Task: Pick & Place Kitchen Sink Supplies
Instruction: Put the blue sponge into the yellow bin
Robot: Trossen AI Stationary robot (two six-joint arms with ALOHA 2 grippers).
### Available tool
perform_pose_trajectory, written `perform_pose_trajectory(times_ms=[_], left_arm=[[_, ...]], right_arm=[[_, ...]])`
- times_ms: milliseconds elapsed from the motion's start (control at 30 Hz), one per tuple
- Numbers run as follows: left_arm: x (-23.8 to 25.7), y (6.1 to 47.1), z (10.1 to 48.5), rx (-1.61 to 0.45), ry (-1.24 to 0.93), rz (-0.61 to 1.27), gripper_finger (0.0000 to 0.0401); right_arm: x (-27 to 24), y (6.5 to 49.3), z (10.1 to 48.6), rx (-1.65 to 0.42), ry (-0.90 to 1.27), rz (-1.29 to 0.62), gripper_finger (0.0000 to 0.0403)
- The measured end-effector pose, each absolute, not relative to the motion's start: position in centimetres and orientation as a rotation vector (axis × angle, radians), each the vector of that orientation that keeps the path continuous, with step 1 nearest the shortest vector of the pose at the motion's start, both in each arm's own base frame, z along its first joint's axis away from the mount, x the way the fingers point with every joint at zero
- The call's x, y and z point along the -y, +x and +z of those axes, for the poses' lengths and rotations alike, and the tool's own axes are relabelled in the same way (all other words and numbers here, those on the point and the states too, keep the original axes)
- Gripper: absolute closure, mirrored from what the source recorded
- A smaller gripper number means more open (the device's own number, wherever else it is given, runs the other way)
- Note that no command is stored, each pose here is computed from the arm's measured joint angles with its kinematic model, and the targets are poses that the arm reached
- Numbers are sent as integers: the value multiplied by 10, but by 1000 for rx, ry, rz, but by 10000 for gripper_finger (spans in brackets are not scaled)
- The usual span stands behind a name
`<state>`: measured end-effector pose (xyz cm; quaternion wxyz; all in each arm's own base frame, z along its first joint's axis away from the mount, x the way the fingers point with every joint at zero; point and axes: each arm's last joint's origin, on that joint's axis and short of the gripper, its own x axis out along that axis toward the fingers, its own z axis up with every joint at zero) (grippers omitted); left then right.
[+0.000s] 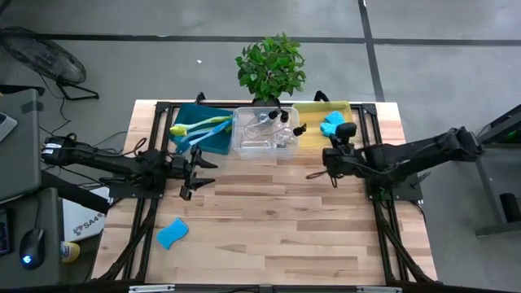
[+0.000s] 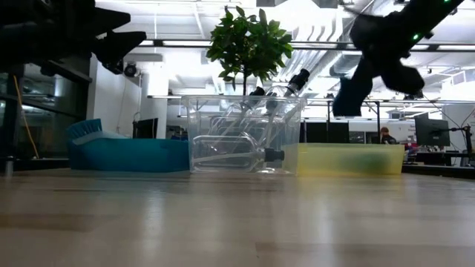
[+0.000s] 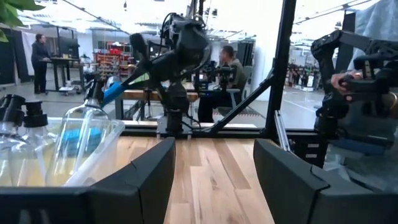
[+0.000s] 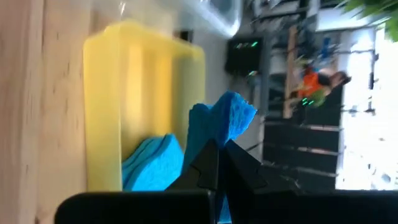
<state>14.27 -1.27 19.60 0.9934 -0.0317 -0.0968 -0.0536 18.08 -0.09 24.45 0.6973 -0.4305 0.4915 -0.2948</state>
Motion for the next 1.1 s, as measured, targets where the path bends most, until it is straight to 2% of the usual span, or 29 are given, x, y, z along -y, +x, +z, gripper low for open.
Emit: perform_pose_trajectory(times_ms=[267,467,767,967,1100], left_arm=[[13,142,196,190,-46,-127,190],[13,138,199,217,-31,-127,190],[12,129,201,205,-27,-131,190],[12,124,202,205,-31,-132,190],[12,121,202,208,-31,-132,190]], right_arm=[[32,198,226,-1259,-896,-649,402],[54,213,225,-1238,-888,-597,403],[81,209,225,-1290,-897,-490,403],[93,208,224,-1267,-888,-503,403],[98,203,208,-1278,-905,-512,403]])
